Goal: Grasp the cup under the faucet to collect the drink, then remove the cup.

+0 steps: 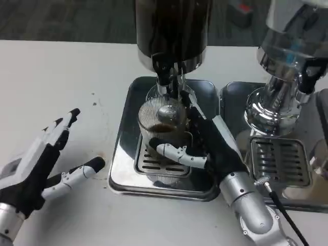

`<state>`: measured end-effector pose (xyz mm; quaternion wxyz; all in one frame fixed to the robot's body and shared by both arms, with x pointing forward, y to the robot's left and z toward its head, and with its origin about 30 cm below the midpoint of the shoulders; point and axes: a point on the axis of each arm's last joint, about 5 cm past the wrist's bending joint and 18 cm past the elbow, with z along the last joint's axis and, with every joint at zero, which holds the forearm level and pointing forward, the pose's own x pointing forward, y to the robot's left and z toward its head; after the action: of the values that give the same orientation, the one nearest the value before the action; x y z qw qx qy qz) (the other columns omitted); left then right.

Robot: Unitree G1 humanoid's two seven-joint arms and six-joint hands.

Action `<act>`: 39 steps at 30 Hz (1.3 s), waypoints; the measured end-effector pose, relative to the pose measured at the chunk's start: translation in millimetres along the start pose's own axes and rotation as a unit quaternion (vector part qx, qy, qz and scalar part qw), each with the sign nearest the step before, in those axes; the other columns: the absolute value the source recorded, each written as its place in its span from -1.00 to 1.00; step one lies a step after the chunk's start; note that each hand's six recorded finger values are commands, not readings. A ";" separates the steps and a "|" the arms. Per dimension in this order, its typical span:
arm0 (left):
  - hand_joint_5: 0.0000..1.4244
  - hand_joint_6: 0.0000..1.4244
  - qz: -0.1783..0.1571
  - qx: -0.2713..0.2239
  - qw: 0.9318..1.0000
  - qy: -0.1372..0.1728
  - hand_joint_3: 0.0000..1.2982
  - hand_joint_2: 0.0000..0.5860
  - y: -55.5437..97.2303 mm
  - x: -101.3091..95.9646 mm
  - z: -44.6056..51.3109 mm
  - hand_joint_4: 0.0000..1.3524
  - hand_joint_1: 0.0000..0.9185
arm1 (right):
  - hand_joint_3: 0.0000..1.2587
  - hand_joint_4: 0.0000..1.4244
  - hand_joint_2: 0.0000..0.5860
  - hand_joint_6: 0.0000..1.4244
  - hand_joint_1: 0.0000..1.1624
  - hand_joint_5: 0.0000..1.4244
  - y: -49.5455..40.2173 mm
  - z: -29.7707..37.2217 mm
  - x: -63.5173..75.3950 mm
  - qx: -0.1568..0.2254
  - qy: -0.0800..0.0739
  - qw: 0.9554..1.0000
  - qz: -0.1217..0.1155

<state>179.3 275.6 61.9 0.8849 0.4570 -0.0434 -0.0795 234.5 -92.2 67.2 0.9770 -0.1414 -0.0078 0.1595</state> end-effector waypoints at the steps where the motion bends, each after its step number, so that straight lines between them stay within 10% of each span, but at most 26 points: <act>1: -1.00 -1.00 0.000 0.000 1.000 0.001 -1.00 -0.60 0.0 -0.1 -0.1 -1.00 -1.00 | -1.00 -1.00 -0.29 -0.88 0.47 -0.97 0.1 -0.2 -0.1 0.000 0.000 1.000 0.000; 39: -1.00 -1.00 0.008 0.002 1.000 -0.006 -1.00 -0.60 2.2 0.0 4.0 -1.00 -1.00 | -0.41 -0.41 -0.14 -0.46 0.76 -0.49 8.0 5.6 6.0 0.031 -0.002 0.999 -0.032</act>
<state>178.9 273.7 65.9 0.8845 0.4575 -0.0525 -0.0753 237.3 -81.5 70.1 0.9855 -0.1101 -0.0089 0.1287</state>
